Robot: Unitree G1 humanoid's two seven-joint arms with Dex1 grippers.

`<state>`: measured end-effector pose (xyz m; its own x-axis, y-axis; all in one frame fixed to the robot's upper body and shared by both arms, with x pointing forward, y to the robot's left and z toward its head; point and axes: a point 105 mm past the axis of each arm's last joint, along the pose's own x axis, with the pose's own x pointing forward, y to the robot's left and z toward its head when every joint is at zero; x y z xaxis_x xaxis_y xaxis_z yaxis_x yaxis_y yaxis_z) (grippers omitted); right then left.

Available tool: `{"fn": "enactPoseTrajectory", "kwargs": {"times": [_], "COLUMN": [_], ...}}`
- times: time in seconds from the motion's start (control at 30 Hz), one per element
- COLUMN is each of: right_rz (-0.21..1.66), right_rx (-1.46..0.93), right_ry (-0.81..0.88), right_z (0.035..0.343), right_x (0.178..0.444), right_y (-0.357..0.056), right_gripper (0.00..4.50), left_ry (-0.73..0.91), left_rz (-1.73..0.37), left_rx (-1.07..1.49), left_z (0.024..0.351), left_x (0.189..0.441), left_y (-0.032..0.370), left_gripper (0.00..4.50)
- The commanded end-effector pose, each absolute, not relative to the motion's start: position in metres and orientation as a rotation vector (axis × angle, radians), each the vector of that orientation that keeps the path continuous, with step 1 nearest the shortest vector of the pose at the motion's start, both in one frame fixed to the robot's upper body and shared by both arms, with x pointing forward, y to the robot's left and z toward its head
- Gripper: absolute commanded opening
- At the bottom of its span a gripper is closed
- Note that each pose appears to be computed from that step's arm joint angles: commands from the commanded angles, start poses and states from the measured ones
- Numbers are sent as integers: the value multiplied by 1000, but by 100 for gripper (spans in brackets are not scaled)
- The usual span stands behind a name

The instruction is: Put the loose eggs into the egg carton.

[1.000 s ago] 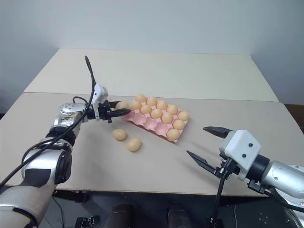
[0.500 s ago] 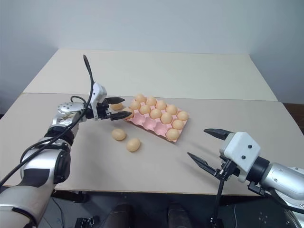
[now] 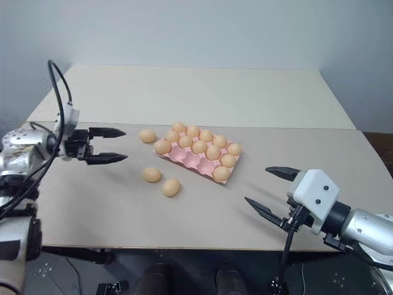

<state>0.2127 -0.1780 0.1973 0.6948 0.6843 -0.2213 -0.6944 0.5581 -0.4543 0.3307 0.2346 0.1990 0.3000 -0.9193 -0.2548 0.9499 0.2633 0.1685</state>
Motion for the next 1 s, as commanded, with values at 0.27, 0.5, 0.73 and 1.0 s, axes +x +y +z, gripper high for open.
{"fn": "enactPoseTrajectory", "kwargs": {"times": [0.27, 0.5, 0.73, 1.0], "right_rz": [906, 952, 939, 935], "right_rx": [-591, -592, -601, -589], "right_ry": [-11, -13, -8, -17], "right_z": [213, 215, 214, 213], "right_x": [206, 200, 201, 203], "right_y": [-177, -177, -177, -172], "right_gripper": [450, 450, 450, 450], "left_ry": [138, 142, 154, 173], "left_rz": [-1357, -1371, -1393, -1462], "left_rx": [453, 465, 508, 676], "left_z": [211, 204, 195, 174], "left_x": [310, 313, 320, 337], "left_y": [231, 227, 219, 193], "left_gripper": [448, 448, 448, 448]}}
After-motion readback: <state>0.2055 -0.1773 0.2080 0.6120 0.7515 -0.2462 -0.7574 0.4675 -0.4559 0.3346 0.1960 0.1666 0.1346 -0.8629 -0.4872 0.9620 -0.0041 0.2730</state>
